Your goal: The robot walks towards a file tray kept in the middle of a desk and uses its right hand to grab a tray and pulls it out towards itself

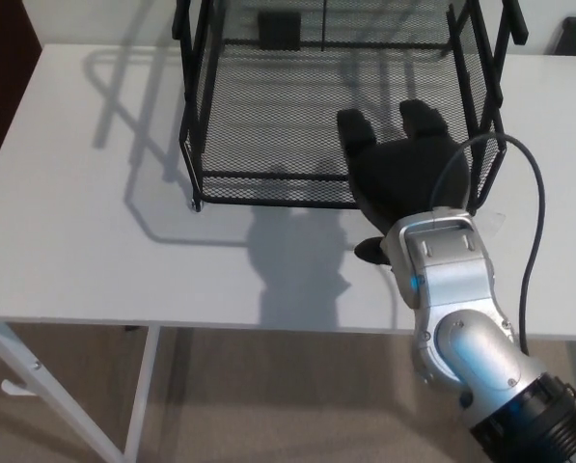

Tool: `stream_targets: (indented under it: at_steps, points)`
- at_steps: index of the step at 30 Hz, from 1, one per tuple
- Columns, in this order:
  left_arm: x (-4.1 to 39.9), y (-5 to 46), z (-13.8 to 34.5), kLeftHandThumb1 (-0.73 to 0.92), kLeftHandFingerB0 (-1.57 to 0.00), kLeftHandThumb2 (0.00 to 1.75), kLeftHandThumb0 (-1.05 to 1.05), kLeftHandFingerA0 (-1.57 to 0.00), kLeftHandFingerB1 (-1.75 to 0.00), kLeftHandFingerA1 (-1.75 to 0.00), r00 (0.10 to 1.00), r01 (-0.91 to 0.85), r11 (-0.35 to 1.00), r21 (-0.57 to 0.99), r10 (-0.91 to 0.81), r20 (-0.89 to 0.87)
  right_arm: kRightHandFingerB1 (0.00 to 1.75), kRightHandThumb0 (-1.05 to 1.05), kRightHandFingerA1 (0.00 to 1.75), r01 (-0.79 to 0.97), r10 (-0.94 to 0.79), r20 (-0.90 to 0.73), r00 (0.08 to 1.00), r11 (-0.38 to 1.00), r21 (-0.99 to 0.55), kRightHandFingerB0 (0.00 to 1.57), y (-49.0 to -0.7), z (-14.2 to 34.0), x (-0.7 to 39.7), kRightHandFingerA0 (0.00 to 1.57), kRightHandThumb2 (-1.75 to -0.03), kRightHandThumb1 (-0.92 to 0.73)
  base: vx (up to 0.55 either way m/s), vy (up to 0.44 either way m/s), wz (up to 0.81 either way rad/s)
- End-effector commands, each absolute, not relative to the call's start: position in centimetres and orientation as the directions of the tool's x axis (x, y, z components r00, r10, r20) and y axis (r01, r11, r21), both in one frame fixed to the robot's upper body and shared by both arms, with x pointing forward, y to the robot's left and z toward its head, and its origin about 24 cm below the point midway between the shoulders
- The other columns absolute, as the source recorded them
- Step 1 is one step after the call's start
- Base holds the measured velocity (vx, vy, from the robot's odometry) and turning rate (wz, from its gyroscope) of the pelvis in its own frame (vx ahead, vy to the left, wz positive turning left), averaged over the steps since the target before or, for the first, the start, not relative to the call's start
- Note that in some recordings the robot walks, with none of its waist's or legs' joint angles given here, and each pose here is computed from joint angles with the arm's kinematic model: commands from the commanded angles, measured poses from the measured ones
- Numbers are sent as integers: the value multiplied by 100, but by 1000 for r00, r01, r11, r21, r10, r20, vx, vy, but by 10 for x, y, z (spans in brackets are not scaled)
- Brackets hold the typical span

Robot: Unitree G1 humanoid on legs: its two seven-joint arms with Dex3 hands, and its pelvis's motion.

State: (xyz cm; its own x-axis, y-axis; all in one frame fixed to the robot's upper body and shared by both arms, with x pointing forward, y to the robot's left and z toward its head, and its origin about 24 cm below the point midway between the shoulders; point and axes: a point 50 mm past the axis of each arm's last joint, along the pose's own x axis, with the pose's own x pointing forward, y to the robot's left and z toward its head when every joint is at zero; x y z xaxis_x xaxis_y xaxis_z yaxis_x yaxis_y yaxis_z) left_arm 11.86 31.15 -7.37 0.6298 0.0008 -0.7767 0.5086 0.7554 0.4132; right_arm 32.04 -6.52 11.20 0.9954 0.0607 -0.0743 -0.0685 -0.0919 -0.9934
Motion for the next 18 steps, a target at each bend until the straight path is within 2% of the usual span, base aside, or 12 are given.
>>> stream_targets:
  at_steps: [1,13,16,18]
  points:
    - [117,318,-72,37,-41,54,-47,-74,-62,-67,618,517,740,430,26,-786,0,-77,0,-51,55,-57,997,-107,-993,0,-69,113,324,0,-79,-48,0,0,0]
    - [120,316,-71,37,-41,55,-49,-75,-63,-68,624,531,724,441,18,-781,1,-75,2,-87,88,-95,992,-96,-992,0,-66,86,316,0,-79,-49,0,0,0]
    - [122,317,-71,37,-41,55,-50,-75,-64,-67,622,527,730,435,18,-783,12,-64,12,-84,87,-94,992,-105,-991,0,-68,79,315,0,-80,-47,0,0,0]
    - [122,317,-70,37,-40,54,-49,-76,-63,-67,626,527,730,436,13,-780,7,-67,7,-95,86,-105,991,-108,-990,0,-69,77,315,0,-78,-46,0,0,0]
